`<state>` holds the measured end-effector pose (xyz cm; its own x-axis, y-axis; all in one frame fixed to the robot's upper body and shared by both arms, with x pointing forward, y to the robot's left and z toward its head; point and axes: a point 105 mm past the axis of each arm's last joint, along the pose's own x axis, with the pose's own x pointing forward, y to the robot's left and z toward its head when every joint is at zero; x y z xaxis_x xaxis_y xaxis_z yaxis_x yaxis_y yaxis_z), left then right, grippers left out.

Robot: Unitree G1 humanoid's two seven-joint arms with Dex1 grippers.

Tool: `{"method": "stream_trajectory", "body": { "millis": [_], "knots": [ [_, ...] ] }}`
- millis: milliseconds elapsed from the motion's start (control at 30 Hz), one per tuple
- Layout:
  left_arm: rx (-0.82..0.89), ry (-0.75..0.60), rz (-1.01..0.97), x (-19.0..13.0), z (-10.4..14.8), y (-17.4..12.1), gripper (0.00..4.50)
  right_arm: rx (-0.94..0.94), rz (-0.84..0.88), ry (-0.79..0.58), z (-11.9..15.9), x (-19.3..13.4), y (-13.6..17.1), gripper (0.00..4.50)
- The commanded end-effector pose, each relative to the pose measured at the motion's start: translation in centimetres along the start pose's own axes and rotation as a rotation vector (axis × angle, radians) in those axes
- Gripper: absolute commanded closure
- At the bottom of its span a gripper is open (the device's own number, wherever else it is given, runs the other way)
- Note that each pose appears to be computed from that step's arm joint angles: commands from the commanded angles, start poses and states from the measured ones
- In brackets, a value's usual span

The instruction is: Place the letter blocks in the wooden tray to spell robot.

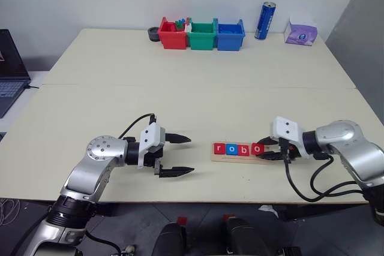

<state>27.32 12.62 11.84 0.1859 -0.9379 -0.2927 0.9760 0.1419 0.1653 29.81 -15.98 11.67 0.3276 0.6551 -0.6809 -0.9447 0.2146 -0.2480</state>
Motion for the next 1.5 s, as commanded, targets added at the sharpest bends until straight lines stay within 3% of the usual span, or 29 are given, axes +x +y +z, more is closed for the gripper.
{"method": "stream_trajectory", "body": {
  "millis": [33, 700, 1000, 1167, 1400, 1500],
  "knots": [
    [0.054, -0.020, 0.009, -0.1, 1.2, 0.0, 0.00, -0.057, -0.001, 0.008, 0.7, -0.1, -0.6, 3.05],
    [0.061, -0.020, 0.033, -0.5, 1.1, 0.0, 0.00, -0.087, 0.049, 0.034, 0.3, 0.2, -0.9, 3.05],
    [0.060, -0.021, 0.030, -0.4, 1.0, -0.1, 0.00, -0.095, 0.051, 0.022, 0.6, 0.1, -0.9, 0.03],
    [0.060, -0.022, 0.030, -0.4, 0.9, -0.1, 0.00, -0.063, 0.013, -0.044, 2.1, -1.3, -0.8, 0.03],
    [0.056, -0.024, 0.024, -0.3, 0.8, -0.2, 0.00, -0.045, -0.045, 0.005, 0.5, -2.5, 0.3, 0.03],
    [0.056, -0.024, 0.018, -0.1, 0.7, -0.2, 0.00, -0.053, -0.062, 0.035, -0.3, -2.5, 0.2, 0.65]
  ]
}}
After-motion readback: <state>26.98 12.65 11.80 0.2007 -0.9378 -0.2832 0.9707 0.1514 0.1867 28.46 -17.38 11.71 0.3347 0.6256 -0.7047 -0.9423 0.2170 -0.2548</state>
